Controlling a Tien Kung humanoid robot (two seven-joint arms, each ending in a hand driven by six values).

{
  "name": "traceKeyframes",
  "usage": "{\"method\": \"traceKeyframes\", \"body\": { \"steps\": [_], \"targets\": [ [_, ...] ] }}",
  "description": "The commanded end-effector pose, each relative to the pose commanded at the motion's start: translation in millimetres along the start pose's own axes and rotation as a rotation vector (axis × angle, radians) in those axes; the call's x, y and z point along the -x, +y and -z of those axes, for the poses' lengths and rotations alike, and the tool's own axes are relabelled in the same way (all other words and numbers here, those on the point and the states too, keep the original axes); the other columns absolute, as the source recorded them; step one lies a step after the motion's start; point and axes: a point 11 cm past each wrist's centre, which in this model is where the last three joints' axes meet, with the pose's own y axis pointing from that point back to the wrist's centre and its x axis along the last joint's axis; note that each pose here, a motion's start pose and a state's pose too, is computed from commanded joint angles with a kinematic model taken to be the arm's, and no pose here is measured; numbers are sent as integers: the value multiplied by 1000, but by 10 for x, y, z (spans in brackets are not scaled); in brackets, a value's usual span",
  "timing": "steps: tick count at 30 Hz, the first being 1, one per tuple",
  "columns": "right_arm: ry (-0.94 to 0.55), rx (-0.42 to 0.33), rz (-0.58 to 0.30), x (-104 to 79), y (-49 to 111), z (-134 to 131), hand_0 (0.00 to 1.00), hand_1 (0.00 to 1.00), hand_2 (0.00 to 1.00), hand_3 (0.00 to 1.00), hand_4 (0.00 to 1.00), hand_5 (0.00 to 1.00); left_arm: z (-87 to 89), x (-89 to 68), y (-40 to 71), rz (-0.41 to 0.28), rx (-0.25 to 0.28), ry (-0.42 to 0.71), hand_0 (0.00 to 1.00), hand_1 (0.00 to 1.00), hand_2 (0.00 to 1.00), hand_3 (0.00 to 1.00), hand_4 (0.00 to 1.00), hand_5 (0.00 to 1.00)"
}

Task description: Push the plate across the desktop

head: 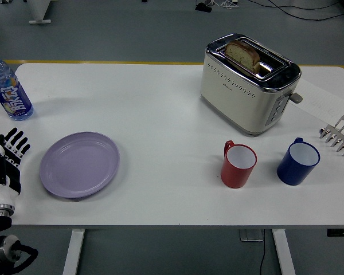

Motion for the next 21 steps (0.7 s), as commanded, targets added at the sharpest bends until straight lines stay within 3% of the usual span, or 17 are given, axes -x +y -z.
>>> {"method": "traceKeyframes", "body": {
  "steps": [12, 21],
  "targets": [
    [4, -4, 2, 10, 4, 13, 640, 602, 667, 767, 487, 546, 168, 227, 93, -19, -6, 76, 798, 830, 835, 772, 527, 998],
    [6, -5, 4, 22, 8, 22, 640, 601, 667, 767, 488, 547, 168, 390, 102, 7, 8, 91, 796, 829, 833, 768, 523, 998]
  ]
}}
